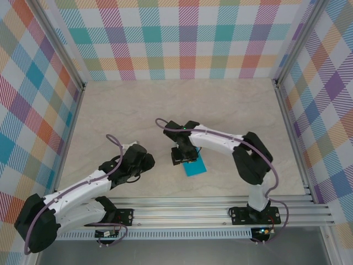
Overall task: Fold a paper plane with a square sheet of paper (pick it up from the middle)
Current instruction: Turn over the paper at the center of the table, then third fold the triangle at the center of the table.
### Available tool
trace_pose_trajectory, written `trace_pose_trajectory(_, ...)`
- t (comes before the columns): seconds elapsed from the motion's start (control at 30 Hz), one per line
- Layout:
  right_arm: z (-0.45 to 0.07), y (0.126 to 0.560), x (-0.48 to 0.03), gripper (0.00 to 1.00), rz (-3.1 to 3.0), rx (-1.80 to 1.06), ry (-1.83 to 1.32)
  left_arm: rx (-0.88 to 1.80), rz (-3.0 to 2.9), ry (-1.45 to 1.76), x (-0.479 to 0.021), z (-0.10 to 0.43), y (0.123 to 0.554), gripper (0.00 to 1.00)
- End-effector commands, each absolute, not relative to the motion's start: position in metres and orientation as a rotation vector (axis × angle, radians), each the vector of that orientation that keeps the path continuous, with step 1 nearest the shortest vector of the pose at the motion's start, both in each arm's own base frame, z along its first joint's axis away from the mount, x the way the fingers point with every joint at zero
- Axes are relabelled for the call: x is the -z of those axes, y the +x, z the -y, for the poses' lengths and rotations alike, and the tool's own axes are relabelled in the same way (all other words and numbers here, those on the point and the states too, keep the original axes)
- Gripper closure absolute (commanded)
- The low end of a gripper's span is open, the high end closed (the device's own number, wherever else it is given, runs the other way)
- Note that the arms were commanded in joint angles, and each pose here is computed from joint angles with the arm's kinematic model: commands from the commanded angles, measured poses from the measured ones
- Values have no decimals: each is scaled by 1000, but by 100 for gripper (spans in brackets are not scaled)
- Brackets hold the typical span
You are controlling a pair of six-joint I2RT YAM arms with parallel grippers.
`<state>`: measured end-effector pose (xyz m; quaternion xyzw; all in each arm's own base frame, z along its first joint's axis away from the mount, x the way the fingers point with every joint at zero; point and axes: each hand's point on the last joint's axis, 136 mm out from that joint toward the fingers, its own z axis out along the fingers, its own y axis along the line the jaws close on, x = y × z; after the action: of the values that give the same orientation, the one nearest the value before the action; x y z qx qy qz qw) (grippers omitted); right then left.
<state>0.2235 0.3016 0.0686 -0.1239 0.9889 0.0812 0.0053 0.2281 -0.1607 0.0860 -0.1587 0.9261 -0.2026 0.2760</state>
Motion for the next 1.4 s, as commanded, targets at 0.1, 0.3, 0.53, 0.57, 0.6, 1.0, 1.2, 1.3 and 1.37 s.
trace_pose_trajectory(0.1,-275,238,-113,40,-2934,-651,-237,784,-2488,-275,-100,222,253,61)
trace_pose_trajectory(0.3,-228,245,-95,39,-2928,-780,-39,867,-2583,-115,-92,280,261,63)
trace_pose_trajectory(0.53,-210,240,-74,46,-2945,-859,58,899,-2670,-27,-72,329,265,70)
trace_pose_trajectory(0.57,-210,239,-72,46,-2946,-869,60,873,-2693,-38,-66,331,266,72)
trace_pose_trajectory(0.6,-210,238,-70,46,-2948,-872,66,842,-2719,-53,-58,331,267,75)
trace_pose_trajectory(1.0,-215,235,-48,47,-2990,-913,85,657,-2704,-145,-47,301,269,64)
trace_pose_trajectory(1.2,-214,232,-37,48,-3020,-901,104,652,-2725,-142,-38,307,272,63)
trace_pose_trajectory(1.3,-215,229,-33,48,-3028,-914,110,669,-2727,-136,-36,311,273,63)
trace_pose_trajectory(1.37,-215,228,-33,49,-3031,-924,112,666,-2729,-121,-34,313,275,64)
